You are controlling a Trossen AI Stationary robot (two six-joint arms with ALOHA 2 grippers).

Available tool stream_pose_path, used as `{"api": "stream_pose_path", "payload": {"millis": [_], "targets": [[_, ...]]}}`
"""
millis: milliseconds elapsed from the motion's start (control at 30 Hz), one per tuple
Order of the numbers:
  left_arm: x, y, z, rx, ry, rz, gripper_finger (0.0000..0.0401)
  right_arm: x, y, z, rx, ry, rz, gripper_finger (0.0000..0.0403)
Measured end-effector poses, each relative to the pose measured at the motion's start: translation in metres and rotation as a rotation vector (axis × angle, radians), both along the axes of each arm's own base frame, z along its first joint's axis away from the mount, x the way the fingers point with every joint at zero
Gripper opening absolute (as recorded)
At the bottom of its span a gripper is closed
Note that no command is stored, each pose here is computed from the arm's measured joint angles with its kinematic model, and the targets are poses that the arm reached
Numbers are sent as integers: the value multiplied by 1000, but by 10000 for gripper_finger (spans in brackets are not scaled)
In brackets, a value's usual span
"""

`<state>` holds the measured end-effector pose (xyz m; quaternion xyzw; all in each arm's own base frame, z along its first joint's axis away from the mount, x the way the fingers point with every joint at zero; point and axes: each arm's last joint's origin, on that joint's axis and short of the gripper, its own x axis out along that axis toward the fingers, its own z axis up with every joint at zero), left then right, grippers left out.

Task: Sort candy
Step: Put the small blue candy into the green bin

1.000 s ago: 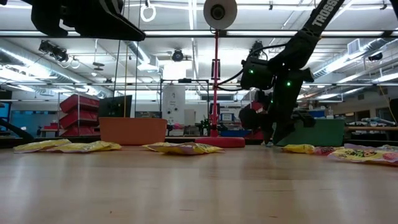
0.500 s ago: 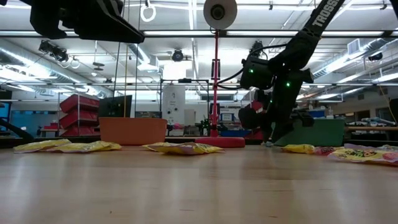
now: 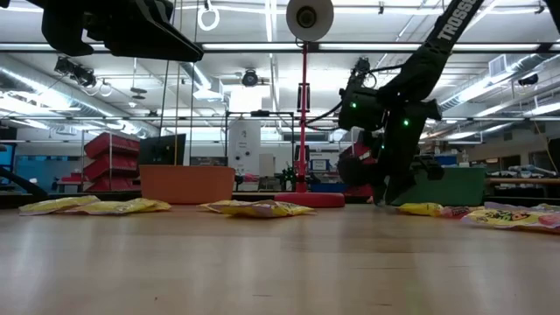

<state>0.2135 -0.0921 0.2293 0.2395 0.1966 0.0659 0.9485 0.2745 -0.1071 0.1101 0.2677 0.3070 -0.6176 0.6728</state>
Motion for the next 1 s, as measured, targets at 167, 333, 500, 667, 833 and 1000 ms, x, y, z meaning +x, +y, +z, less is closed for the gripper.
{"api": "stream_pose_path", "payload": {"millis": [167,333,500,667,833,1000], "targets": [[0,0,-1,-8,5,4,88,3,-1,-12,-9,20,-3,92],[-1,0,-1,-14,6,7,88,5,3,-15,-27,29,-2,88],[-1,0,-1,-17,8,8,88,5,3,-14,-31,30,1,55],[-1,0,-1,-31,5,14,88,5,3,-14,-33,48,20,6],[-1,0,-1,-33,4,15,88,5,6,-13,-31,44,35,1],[-1,0,-1,-34,4,15,88,10,20,1,-28,-10,88,0]]}}
